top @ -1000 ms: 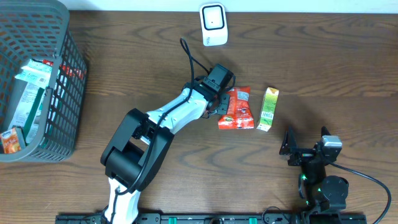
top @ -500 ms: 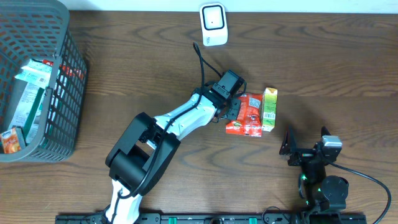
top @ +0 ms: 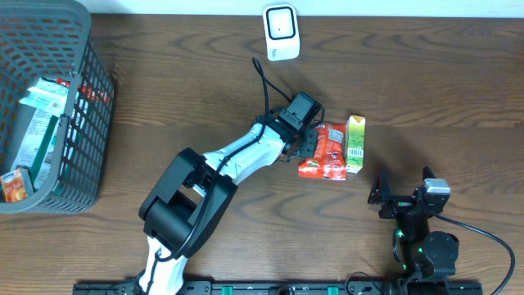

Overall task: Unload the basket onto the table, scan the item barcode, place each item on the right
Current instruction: 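Lower the red bag onto the table left of the carton and release, then withdraw the left gripper back toward the basket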

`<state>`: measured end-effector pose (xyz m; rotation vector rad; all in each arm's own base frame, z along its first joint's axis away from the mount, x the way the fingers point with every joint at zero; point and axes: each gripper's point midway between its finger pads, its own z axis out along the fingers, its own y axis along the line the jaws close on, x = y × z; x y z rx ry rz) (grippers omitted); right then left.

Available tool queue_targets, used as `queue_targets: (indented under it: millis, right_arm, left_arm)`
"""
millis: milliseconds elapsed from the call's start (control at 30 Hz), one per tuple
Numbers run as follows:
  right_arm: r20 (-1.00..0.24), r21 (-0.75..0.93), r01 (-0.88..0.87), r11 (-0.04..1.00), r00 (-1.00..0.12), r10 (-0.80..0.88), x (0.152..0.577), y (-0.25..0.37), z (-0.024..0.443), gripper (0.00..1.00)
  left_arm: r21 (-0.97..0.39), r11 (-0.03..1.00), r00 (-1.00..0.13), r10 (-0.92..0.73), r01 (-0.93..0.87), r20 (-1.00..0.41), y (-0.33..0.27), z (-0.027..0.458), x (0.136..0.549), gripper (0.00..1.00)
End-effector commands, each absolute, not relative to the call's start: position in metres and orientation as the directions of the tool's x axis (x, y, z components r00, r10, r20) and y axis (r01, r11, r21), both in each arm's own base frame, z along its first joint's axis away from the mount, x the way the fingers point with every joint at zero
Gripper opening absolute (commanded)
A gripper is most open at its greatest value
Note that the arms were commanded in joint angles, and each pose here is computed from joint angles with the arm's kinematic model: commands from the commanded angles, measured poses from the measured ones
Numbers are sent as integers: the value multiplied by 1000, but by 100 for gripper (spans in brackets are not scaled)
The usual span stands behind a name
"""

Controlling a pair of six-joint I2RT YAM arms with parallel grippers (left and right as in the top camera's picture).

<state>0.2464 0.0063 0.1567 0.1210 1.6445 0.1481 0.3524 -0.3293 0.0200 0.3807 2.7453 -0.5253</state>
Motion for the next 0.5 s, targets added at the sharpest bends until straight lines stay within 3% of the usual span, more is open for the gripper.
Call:
queue_targets:
  millis: [0, 300, 467]
  right_arm:
    - [-984, 158, -12, 987, -79, 157, 246, 6, 156, 99]
    - [-984, 158, -12, 987, -79, 157, 246, 6, 156, 99]
    - [-984, 158, -12, 987, -80, 157, 246, 6, 156, 99]
  left_arm:
    - [-356, 879, -927, 205, 316, -315, -336, 13, 343, 32]
    - [-276, 912, -909, 189, 302, -370, -321, 30, 358, 37]
    - [-226, 911, -848, 199, 345, -492, -305, 98, 372, 43]
